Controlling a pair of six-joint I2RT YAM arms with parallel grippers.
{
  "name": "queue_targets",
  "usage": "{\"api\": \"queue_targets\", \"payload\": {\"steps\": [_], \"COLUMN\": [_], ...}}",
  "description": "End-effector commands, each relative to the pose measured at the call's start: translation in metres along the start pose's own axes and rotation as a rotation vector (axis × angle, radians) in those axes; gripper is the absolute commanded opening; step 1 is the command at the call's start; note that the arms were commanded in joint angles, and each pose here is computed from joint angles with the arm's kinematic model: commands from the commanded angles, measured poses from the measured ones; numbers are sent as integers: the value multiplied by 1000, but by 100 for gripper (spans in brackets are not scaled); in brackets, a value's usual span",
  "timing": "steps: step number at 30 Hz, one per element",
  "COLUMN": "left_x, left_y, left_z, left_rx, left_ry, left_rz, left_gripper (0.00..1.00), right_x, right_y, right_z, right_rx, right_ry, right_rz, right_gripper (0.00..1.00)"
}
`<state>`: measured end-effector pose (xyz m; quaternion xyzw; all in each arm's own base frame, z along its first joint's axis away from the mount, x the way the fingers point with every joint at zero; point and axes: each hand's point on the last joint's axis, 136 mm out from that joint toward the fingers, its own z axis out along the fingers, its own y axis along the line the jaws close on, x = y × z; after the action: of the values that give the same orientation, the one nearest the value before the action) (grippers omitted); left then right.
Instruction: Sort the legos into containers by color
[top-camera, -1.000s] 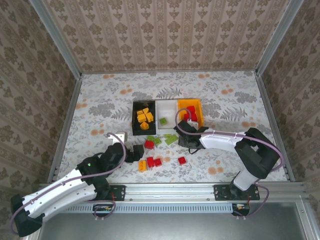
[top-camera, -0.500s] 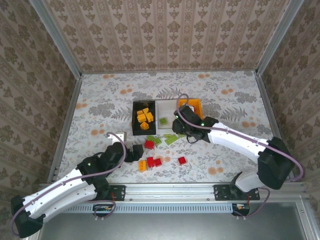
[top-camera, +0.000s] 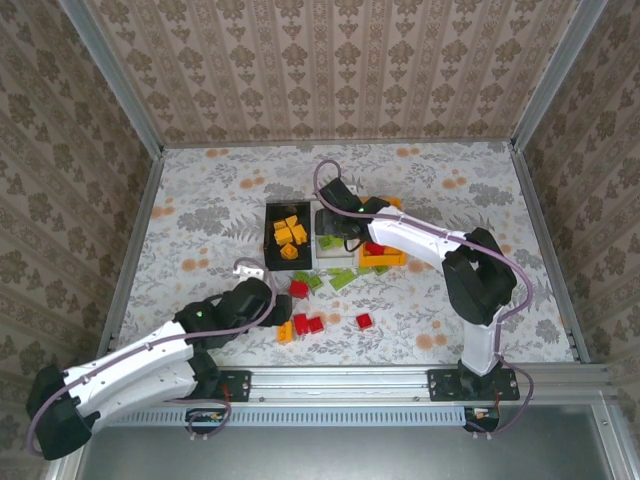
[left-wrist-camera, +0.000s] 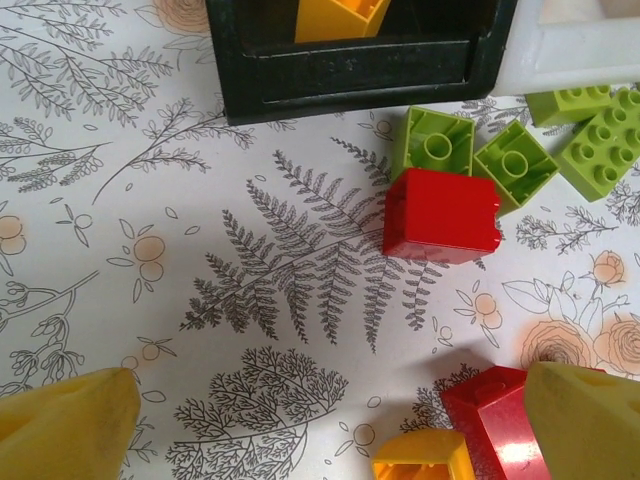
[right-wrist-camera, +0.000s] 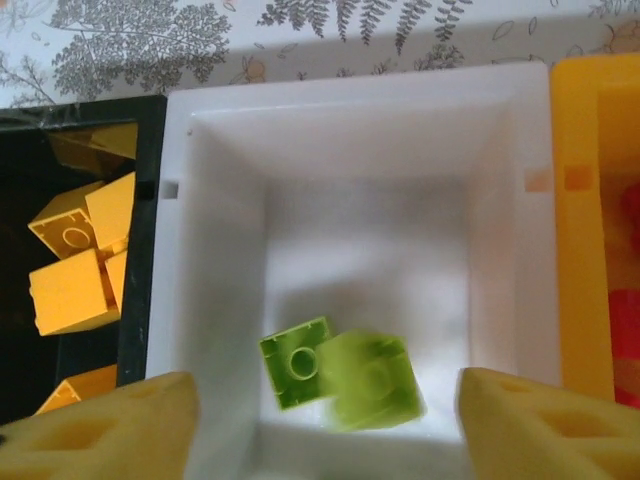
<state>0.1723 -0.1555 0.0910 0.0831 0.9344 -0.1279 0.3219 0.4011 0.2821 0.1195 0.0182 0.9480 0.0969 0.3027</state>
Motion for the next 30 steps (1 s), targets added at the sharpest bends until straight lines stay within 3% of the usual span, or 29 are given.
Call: {"api": "queue_targets", "payload": {"steps": [1,11,19,30], "left_x": [-5,48,71,91], "left_y": [-11,-29,-31,-23], "left_z": [-3,7,18,32], "left_rx": [39,116,113,74], "left_ry": [23,238,302,374], "left_rz": [35,54,21,-7], "left_gripper": [100,85,79,58], "right_x": [-12,11,17,12], "right_y": [1,-19,-38,-50], "right_z": [-15,-36,-44,-55], "right_rx": [10,-22,-26,-45], "right_ry": [-25,-32,-42,-64], "right_rz": [-6,39,84,134], "right_gripper": [78,79,80,80]}}
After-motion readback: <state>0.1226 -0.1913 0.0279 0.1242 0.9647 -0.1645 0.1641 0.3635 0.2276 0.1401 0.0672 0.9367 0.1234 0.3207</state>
